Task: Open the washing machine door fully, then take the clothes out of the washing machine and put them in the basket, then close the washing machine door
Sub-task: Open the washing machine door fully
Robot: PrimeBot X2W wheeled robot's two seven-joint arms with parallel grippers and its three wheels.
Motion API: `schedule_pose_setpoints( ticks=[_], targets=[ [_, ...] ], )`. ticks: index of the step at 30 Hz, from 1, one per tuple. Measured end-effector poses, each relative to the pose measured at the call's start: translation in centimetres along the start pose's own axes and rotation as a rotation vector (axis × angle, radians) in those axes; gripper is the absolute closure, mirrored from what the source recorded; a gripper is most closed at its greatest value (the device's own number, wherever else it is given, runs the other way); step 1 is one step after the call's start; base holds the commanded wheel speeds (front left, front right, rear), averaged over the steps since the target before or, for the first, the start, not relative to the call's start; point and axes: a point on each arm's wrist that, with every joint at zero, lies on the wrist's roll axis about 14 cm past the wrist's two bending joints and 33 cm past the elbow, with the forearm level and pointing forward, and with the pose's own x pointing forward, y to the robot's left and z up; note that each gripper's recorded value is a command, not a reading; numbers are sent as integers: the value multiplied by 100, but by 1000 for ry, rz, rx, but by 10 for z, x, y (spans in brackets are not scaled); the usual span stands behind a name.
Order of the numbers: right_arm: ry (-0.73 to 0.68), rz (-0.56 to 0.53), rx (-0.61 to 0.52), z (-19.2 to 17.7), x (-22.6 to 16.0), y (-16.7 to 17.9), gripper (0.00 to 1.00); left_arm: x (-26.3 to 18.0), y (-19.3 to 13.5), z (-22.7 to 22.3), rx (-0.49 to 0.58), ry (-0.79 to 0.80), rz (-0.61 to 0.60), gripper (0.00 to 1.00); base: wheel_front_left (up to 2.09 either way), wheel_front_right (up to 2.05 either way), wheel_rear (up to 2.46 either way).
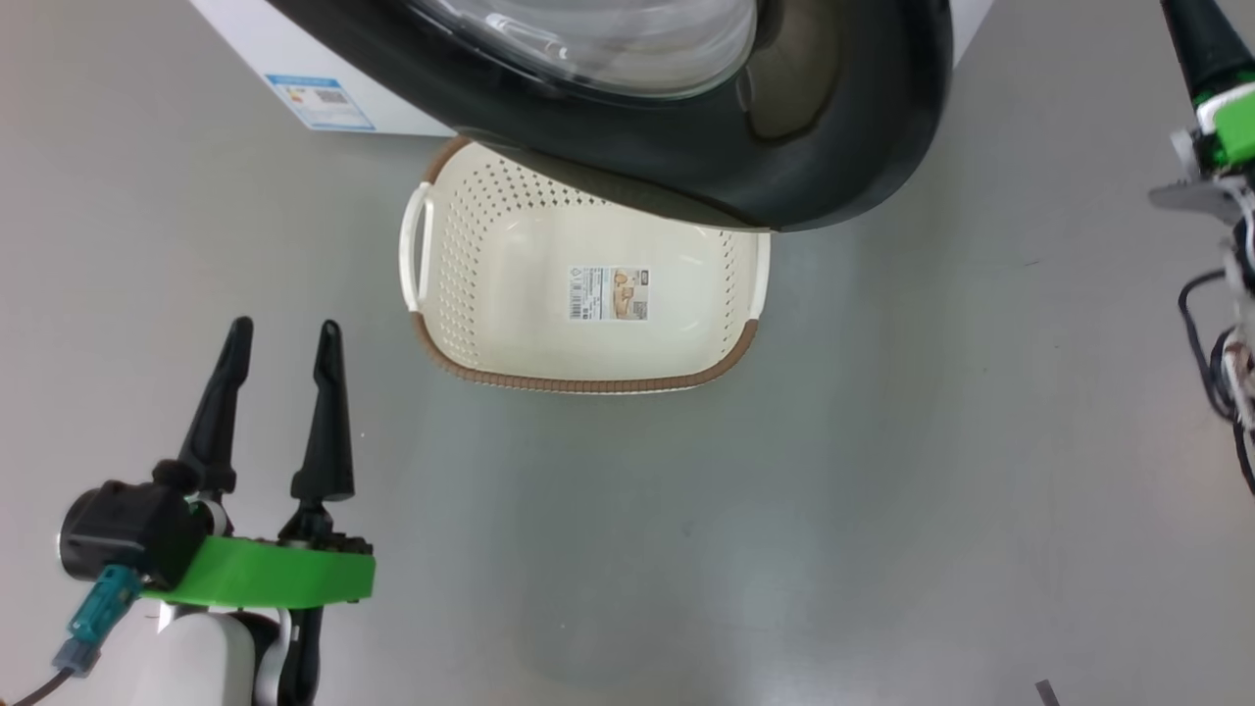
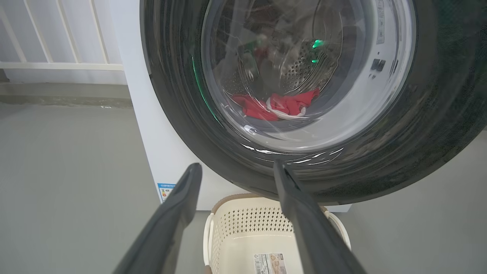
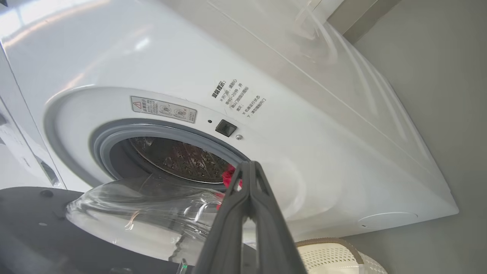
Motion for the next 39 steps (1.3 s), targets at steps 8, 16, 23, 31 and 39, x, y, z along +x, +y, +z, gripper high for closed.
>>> schedule_pose_setpoints(
  ticks=[8, 16, 23, 31, 39],
  targets=[
    [101, 27, 89, -7, 24, 16, 100, -2, 5, -4, 4, 13, 16, 0, 0, 0, 0],
    [184, 14, 133, -13, 43, 20, 100, 0, 8, -5, 4, 13, 25, 0, 0, 0, 0],
    [298, 31, 163, -33, 49, 28, 100, -1, 12, -8, 6, 22, 37, 0, 0, 0, 0],
    [414, 87, 175, -57, 48, 46, 100, -1, 12, -9, 2, 24, 42, 0, 0, 0, 0],
    [473, 127, 187, -62, 42, 59, 100, -2, 11, -5, 2, 14, 40, 0, 0, 0, 0]
  ],
)
